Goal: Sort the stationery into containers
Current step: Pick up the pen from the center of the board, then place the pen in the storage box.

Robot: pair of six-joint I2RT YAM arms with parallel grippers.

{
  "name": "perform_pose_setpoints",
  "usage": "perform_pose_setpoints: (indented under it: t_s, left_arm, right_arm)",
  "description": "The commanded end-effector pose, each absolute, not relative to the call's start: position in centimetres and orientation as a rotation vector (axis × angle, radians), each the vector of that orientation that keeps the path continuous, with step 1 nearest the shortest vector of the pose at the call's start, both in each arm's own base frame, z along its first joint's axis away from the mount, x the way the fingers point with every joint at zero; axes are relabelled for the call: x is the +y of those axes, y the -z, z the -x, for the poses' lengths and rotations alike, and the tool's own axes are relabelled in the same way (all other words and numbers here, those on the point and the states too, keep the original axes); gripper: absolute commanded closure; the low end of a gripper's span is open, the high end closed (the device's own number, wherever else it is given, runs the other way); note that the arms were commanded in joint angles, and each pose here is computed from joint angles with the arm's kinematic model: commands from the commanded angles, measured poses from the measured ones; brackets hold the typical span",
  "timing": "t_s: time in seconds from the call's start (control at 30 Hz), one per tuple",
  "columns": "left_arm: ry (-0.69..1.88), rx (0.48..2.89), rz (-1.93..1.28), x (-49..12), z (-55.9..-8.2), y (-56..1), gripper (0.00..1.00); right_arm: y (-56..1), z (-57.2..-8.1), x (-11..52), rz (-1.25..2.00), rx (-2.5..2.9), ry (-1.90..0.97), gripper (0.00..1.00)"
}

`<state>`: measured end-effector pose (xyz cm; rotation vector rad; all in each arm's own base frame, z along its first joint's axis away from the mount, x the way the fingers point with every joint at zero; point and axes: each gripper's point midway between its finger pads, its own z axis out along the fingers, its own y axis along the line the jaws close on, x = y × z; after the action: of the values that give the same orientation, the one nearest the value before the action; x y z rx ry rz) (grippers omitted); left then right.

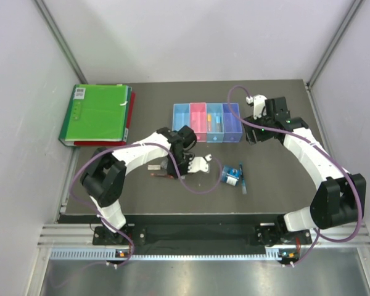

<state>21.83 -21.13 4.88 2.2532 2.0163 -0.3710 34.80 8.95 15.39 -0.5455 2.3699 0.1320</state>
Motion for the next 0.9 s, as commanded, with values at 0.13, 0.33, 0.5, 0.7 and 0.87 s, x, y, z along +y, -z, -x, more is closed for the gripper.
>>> perform_pose_setpoints:
  t_s: [0.13,0.33,0.5,0.7,0.87]
  left_arm:
    - [0.402,1.962,-2.023,-25.4,-25.1,-11.9,1.00]
    - [0.394,1.965,-1.620,-28.5,-31.1,-17.1,1.00]
    - [0.338,1.983,-1.236,-28.8,-36.8,-20.5,1.00]
    - [0.267,2.005,-0.870,-28.3,-42.7,-22.1,1.00]
    - [0.299,2.011,-0.643,-28.0,-46.2,-22.7,1.00]
  right_arm:
    - [-18.4,-36.1,9.9,0.541,2.271,-0.136,0.30]
    - [-18.5,-36.0,9.7,0.538,2.269,-0.125,0.31]
    - [-18.9,-36.1,9.2,0.525,2.261,-0.085,0.31]
    - [-20.0,-36.8,7.6,0.444,2.232,0.014,0.30]
    - [-21.3,-37.5,6.5,0.405,2.191,0.078,0.30]
